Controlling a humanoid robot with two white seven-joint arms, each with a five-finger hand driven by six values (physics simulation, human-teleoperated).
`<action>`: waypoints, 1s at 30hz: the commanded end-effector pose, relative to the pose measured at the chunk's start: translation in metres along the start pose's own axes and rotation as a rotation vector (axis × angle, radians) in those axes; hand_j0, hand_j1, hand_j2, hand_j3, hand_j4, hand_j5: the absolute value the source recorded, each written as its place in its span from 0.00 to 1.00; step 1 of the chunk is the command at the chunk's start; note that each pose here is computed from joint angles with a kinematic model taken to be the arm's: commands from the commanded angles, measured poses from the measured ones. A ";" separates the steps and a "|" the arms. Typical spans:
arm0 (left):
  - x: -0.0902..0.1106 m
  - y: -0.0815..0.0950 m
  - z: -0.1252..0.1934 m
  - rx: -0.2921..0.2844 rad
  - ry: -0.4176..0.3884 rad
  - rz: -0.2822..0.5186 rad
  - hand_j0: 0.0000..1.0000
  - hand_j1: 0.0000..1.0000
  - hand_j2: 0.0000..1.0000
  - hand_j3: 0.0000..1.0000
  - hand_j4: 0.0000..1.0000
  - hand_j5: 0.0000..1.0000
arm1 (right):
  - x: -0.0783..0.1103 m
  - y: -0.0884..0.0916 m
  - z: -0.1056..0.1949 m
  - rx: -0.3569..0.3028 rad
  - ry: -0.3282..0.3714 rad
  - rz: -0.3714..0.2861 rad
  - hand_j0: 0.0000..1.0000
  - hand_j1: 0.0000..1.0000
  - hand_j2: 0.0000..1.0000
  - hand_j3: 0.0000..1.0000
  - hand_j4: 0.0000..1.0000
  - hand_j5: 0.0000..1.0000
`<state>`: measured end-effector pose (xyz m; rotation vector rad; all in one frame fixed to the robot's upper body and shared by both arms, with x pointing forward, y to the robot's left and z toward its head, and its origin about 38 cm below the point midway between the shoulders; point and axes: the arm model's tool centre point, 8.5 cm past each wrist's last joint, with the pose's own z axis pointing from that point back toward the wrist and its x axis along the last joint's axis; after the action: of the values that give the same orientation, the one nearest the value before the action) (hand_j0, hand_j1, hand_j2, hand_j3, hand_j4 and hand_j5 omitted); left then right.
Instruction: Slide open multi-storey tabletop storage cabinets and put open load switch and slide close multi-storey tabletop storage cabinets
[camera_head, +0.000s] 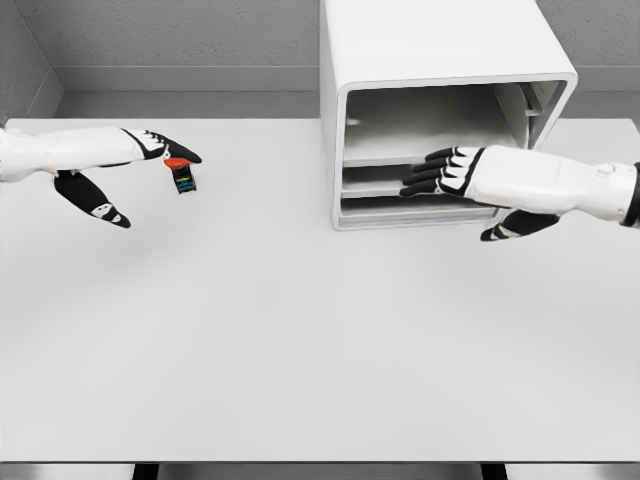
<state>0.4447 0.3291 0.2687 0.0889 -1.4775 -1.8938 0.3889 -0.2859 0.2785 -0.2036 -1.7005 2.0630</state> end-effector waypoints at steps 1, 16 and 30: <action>0.001 0.000 -0.011 0.005 -0.019 0.009 1.00 1.00 1.00 1.00 1.00 1.00 | -0.002 0.000 0.004 -0.015 0.011 -0.012 1.00 1.00 1.00 1.00 1.00 1.00; -0.040 -0.004 -0.064 -0.020 0.079 0.012 1.00 1.00 1.00 1.00 1.00 1.00 | -0.058 -0.006 -0.026 -0.126 0.097 -0.087 1.00 1.00 1.00 1.00 1.00 1.00; -0.053 0.009 -0.062 -0.016 0.131 0.002 1.00 1.00 1.00 1.00 1.00 1.00 | -0.084 0.014 -0.029 -0.092 0.169 -0.139 1.00 1.00 1.00 1.00 1.00 1.00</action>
<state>0.5158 0.3049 0.2331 0.1964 -1.3717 -1.8705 0.4690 -0.2960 0.2453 -0.2704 -1.6646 1.8291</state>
